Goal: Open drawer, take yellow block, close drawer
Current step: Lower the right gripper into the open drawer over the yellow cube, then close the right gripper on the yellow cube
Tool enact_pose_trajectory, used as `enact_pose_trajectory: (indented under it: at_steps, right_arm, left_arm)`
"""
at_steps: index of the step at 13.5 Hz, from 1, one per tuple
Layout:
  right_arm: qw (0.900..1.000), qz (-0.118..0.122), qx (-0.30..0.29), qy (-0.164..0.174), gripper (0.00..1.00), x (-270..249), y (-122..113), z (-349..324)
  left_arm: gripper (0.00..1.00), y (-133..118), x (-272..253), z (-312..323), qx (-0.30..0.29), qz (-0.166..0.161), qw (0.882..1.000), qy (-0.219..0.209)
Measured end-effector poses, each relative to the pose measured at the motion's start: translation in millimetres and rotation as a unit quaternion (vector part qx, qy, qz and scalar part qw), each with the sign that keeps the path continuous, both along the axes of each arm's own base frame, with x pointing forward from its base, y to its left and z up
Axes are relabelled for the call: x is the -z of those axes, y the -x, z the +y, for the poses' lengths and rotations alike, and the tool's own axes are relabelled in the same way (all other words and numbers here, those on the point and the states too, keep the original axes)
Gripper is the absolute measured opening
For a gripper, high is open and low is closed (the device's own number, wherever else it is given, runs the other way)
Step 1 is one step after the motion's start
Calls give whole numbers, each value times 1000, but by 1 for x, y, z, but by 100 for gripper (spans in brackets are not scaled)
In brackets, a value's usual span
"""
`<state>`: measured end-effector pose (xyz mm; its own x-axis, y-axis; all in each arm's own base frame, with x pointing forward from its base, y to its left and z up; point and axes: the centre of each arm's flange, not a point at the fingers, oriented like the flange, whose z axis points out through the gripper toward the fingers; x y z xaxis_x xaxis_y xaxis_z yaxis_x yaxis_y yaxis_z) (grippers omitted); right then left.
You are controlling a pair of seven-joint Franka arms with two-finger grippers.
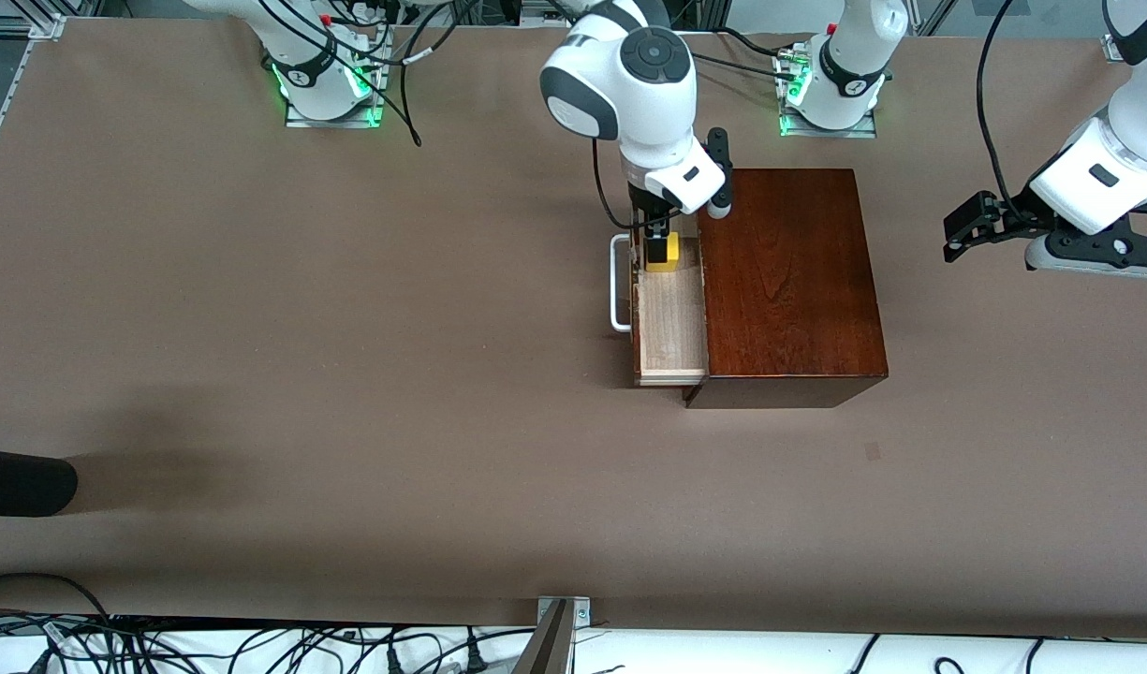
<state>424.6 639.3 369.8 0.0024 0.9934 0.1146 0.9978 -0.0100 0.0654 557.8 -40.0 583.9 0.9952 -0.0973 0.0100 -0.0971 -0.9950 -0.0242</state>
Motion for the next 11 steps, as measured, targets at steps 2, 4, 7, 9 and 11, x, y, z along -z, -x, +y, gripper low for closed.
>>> enact_pose_trajectory:
  at_steps: [2,4,7,9,11]
  right_arm:
    - [1000,-9,-17,8,100,12,4,5]
    - [999,-14,-28,11,100,19,5,8]
    - [999,-12,-31,15,100,39,3,9]
    - [999,-8,-34,19,100,53,5,11]
    - [999,-6,-38,22,100,61,10,14]
  left_arm:
    - [100,0,-1,-5,5,-1,1000,0]
    - [100,1,-2,-12,11,-2,1000,0]
    - [100,1,-3,-13,12,-3,1000,0]
    - [100,1,-3,-13,12,-3,1000,0]
    - [100,1,-3,-13,12,-3,1000,0]
